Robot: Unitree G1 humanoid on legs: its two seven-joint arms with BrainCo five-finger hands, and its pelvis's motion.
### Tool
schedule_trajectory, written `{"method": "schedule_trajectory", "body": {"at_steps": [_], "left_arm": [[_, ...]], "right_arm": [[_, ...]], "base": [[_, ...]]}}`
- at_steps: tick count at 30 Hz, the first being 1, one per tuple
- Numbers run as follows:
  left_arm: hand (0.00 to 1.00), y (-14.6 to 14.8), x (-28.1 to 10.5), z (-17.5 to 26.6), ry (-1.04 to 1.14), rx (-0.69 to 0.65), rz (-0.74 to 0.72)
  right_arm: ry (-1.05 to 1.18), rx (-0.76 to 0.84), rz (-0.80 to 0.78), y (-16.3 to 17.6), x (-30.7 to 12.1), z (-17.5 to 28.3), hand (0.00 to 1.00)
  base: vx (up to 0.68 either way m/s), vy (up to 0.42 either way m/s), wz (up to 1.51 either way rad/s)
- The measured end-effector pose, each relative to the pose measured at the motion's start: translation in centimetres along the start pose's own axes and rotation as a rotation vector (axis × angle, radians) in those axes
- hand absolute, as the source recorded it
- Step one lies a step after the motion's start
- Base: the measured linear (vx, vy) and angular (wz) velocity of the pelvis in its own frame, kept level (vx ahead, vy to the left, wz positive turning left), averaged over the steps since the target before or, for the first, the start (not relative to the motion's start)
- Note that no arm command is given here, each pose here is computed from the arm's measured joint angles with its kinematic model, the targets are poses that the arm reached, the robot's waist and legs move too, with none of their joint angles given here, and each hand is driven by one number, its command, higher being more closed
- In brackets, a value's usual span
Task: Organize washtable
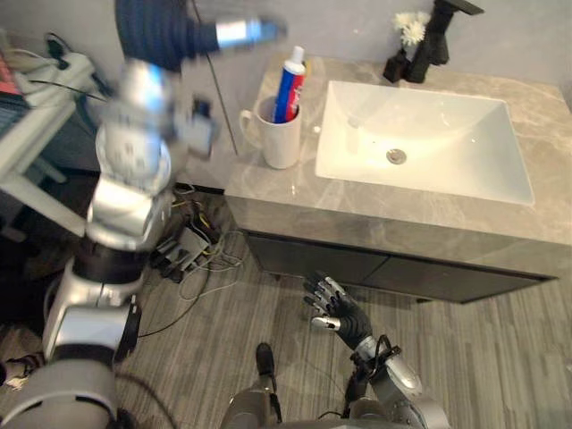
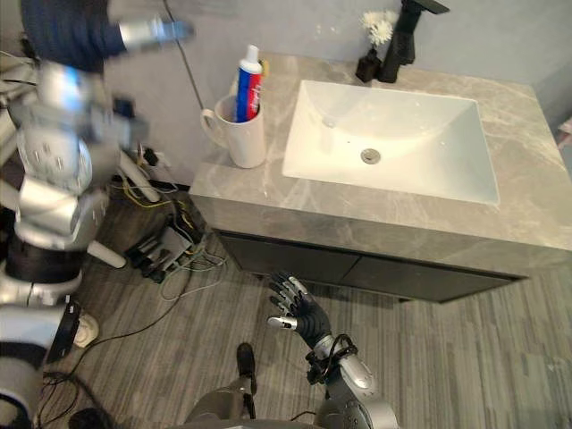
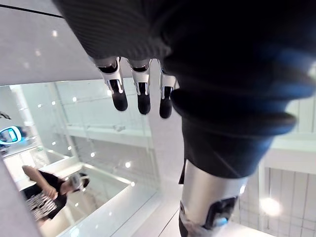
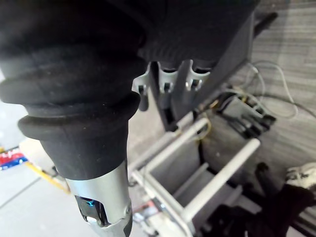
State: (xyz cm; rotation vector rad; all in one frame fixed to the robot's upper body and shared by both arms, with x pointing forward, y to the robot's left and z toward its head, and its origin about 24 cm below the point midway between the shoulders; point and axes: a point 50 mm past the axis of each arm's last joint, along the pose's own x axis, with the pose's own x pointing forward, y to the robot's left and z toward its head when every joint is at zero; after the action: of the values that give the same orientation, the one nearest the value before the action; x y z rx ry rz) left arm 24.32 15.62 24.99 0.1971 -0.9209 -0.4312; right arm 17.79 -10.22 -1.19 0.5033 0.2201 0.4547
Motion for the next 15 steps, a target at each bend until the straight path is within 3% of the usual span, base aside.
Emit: {"method": "schedule_trajectory", "body": {"at_steps": [7,15], "left_arm": [[1.00,-3.7,-5.9,-4.2,0.282,-0.218,0.007],[1.00,-3.7,-8.2,-9.1,0.504,-0.238,0.133]], "right_arm": [[0.050,0.025,-0.049,-0.2,-1.8,-1.5,0.00],[0.039,0.030,-0.074,-0.5,-1.8,-1.3,0.00]], "base": [[-0.02,0.014,0.02],[0.01,0.004,-0.09]]}}
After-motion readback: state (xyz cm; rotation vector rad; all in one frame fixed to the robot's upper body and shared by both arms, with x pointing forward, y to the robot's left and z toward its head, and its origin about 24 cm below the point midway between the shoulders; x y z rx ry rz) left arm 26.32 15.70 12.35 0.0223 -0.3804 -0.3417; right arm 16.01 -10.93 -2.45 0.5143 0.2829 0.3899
